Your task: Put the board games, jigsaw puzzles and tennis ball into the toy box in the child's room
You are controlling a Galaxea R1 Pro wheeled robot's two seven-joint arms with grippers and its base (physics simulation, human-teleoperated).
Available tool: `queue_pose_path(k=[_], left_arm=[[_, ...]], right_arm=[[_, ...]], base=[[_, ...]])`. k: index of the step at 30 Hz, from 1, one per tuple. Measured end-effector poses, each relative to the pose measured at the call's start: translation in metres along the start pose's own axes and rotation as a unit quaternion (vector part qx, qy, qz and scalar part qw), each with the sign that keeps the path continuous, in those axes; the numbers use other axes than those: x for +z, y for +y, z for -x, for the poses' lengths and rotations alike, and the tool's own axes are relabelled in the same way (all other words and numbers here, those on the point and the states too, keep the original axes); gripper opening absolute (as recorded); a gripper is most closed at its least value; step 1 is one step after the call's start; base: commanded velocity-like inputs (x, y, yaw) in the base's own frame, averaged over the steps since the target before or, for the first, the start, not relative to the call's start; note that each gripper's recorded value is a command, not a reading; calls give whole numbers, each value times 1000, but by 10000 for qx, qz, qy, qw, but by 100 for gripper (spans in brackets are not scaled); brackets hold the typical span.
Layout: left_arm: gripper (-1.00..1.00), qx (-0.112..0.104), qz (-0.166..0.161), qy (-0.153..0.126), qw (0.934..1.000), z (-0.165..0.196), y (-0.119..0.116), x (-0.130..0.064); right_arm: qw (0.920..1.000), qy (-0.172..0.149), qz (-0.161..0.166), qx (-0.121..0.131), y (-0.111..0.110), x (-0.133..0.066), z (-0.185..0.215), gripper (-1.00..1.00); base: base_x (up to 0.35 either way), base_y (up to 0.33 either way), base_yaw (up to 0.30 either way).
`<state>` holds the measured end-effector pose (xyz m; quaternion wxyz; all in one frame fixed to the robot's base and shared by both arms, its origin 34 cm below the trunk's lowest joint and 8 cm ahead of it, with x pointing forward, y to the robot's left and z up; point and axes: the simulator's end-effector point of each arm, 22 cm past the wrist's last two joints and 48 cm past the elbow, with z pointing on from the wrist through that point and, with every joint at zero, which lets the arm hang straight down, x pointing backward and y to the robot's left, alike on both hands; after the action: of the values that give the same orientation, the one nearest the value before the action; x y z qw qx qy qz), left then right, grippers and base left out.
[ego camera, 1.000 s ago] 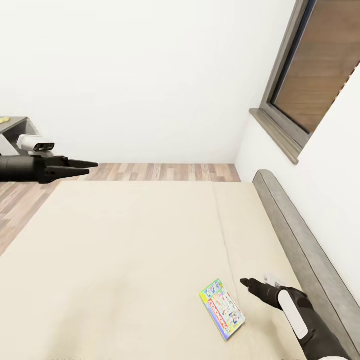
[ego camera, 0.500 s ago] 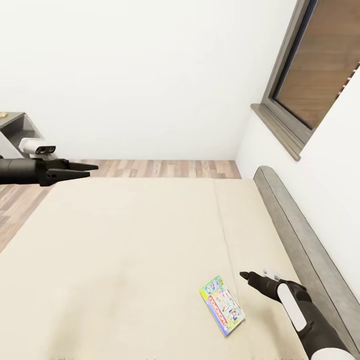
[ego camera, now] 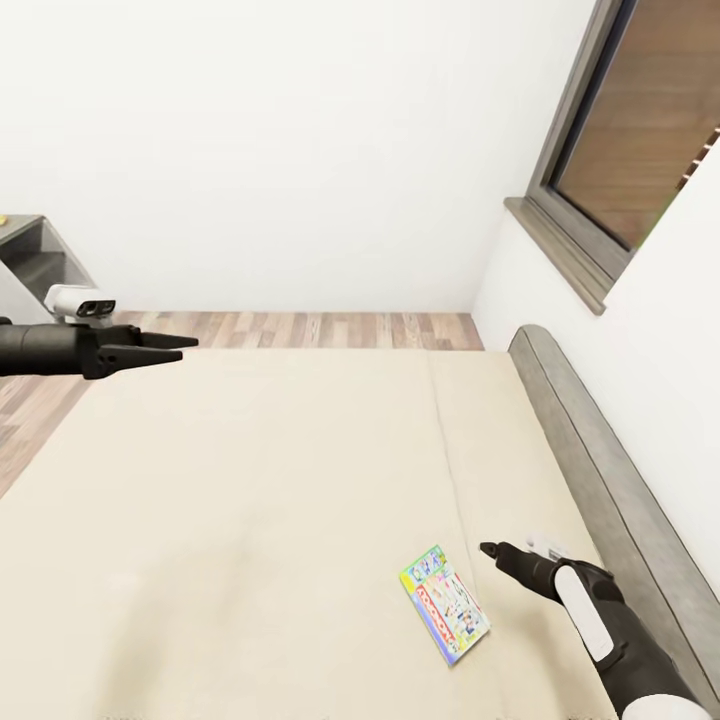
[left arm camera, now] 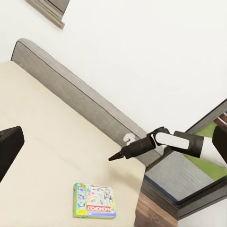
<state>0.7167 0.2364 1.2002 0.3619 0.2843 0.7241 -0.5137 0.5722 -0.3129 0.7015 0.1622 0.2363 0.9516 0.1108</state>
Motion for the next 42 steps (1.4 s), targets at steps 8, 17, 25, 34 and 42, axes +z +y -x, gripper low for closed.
queue_pose_path(k=[8,17,25,34,42], left_arm=[[100,-115,2,41,9999,-10,8,3],[100,-237,18,86,9997,-21,16,4],[100,-310,22,114,9995,-28,23,6],[100,-423,12,141,9990,-37,29,9],[100,-496,9,162,9986,-43,35,10]], right_arm=[[10000,49,-11,16,-1,5,-6,100],[9999,102,-59,11,-8,8,-9,100],[9998,156,-87,19,-11,12,-14,100],[9997,220,-82,35,-10,17,-20,100],[9996,266,-122,40,-15,20,-24,100]], base=[[0,0,0],[0,0,0],[0,0,0],[0,0,0],[0,0,0]])
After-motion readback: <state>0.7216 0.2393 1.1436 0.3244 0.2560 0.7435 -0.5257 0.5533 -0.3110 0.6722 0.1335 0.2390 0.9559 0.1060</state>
